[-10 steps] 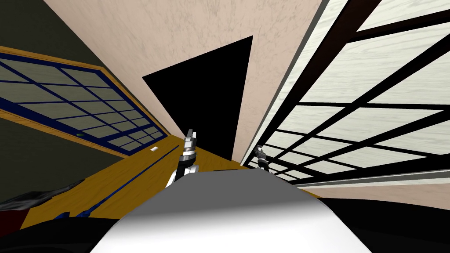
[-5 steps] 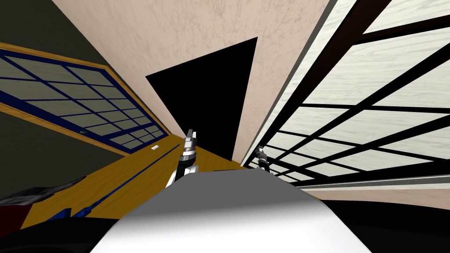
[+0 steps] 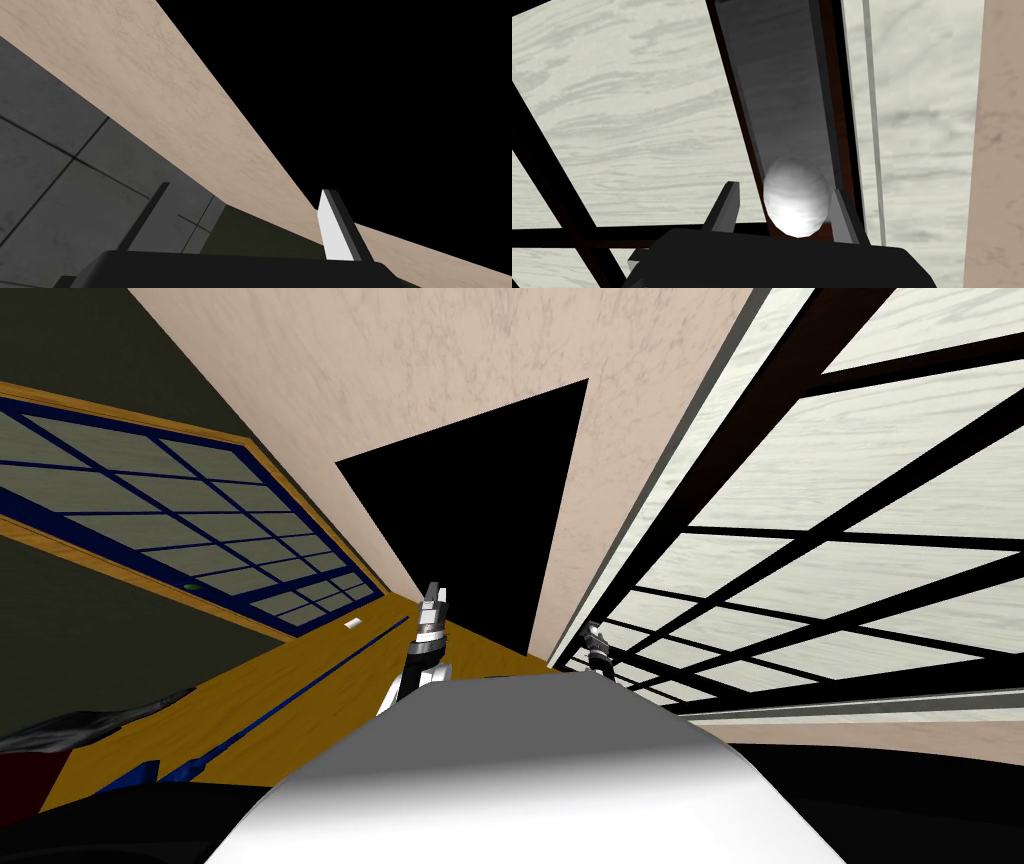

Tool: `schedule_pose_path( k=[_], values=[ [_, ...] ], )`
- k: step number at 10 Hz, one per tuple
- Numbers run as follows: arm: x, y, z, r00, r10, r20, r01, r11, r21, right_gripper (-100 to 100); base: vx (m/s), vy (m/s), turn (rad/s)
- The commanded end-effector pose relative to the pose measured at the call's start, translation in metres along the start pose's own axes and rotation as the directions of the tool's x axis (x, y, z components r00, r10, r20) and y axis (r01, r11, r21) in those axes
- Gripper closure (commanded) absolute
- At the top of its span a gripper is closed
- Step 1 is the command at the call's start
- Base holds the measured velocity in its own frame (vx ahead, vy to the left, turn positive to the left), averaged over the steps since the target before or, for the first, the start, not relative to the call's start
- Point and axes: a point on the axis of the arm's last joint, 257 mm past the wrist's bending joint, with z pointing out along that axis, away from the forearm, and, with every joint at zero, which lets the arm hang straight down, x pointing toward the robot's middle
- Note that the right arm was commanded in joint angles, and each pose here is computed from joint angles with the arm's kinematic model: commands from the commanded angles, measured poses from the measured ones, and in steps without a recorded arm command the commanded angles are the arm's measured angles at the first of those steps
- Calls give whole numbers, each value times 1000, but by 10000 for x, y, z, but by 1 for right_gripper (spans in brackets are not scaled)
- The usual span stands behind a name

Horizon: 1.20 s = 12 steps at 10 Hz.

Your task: Pull the door open

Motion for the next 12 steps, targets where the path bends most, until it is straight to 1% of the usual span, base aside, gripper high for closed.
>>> schedule_pose_path(
  k=[1,3,4,6,7,10,11,12],
  values=[
    [119,-181,-72,999,-2,-35,4,999,36,100,0,0,0],
    [119,-181,-72,999,-2,-35,4,999,36,100,-2,-5,-17],
    [196,-318,-113,997,40,-59,-34,996,85,100,-2,-5,13],
    [163,-299,-92,998,40,-51,-36,996,81,100,0,0,0],
    [196,-318,-113,997,40,-59,-34,996,85,100,0,0,0],
    [196,-318,-113,997,40,-59,-34,996,85,100,-2,-2,4],
    [69,-244,-35,999,43,-29,-41,997,68,100,0,0,0],
    [149,-290,-84,998,41,-48,-37,996,79,100,0,0,0]
  ],
)
